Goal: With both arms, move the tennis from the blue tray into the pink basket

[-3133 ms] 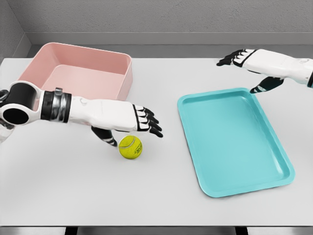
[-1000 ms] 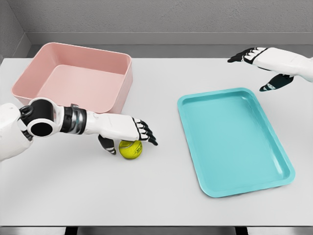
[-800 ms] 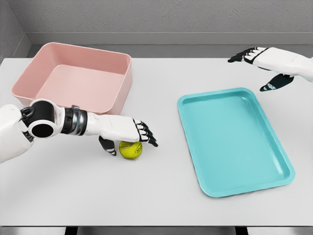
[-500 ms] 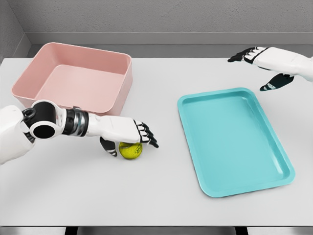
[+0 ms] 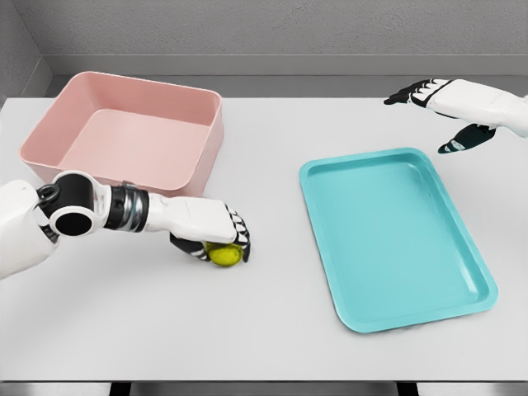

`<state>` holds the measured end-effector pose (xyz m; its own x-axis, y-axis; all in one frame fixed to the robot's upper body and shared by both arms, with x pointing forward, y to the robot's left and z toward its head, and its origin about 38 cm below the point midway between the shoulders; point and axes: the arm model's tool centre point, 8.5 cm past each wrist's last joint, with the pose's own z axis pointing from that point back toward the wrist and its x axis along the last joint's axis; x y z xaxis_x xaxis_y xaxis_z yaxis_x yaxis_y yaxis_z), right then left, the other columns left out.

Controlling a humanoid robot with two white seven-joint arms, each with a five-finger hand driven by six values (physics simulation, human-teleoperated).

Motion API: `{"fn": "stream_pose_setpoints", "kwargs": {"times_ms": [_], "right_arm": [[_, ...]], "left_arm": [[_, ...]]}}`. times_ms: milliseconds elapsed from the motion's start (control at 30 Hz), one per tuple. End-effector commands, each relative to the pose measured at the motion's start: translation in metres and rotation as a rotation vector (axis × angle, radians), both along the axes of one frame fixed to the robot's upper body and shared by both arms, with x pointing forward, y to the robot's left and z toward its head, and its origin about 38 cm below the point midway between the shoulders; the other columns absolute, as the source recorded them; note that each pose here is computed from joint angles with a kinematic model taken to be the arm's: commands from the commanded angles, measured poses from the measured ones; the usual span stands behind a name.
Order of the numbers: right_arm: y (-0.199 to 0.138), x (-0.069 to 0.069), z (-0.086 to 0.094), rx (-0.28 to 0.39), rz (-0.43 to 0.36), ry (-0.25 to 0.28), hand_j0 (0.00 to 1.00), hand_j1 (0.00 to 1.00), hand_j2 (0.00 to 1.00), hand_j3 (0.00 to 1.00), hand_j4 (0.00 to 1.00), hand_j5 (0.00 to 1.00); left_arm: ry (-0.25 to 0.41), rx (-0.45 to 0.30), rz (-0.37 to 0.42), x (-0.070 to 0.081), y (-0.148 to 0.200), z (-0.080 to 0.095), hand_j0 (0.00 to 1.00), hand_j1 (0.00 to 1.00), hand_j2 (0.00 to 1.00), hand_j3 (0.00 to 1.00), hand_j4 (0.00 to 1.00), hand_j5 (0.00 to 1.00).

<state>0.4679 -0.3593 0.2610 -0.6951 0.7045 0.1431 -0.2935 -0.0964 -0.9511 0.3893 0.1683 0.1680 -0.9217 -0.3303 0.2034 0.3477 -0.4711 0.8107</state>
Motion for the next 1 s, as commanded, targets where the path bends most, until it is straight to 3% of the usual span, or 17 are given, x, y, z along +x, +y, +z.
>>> {"fn": "stream_pose_setpoints", "kwargs": {"times_ms": [0,200,333,967], "right_arm": [[0.000,0.000,0.001,0.008,-0.003,-0.001,1.00,1.00,1.00,1.00,1.00,1.00],[0.000,0.000,0.001,0.005,-0.001,0.000,1.00,1.00,1.00,1.00,1.00,1.00],[-0.001,0.000,0.000,0.006,-0.003,0.002,1.00,1.00,1.00,1.00,1.00,1.00],[-0.001,0.000,0.001,0.007,-0.003,-0.001,1.00,1.00,1.00,1.00,1.00,1.00]], "left_arm": [[0.002,-0.002,0.002,0.000,0.001,0.000,0.46,0.46,0.46,0.46,0.46,0.46],[-0.002,-0.011,-0.008,-0.003,-0.001,0.004,0.45,0.45,0.45,0.45,0.45,0.45],[-0.049,-0.056,-0.033,-0.008,-0.003,0.030,0.45,0.45,0.45,0.45,0.45,0.45],[-0.145,-0.136,0.026,0.022,0.018,0.107,0.45,0.45,0.45,0.45,0.45,0.45]]}}
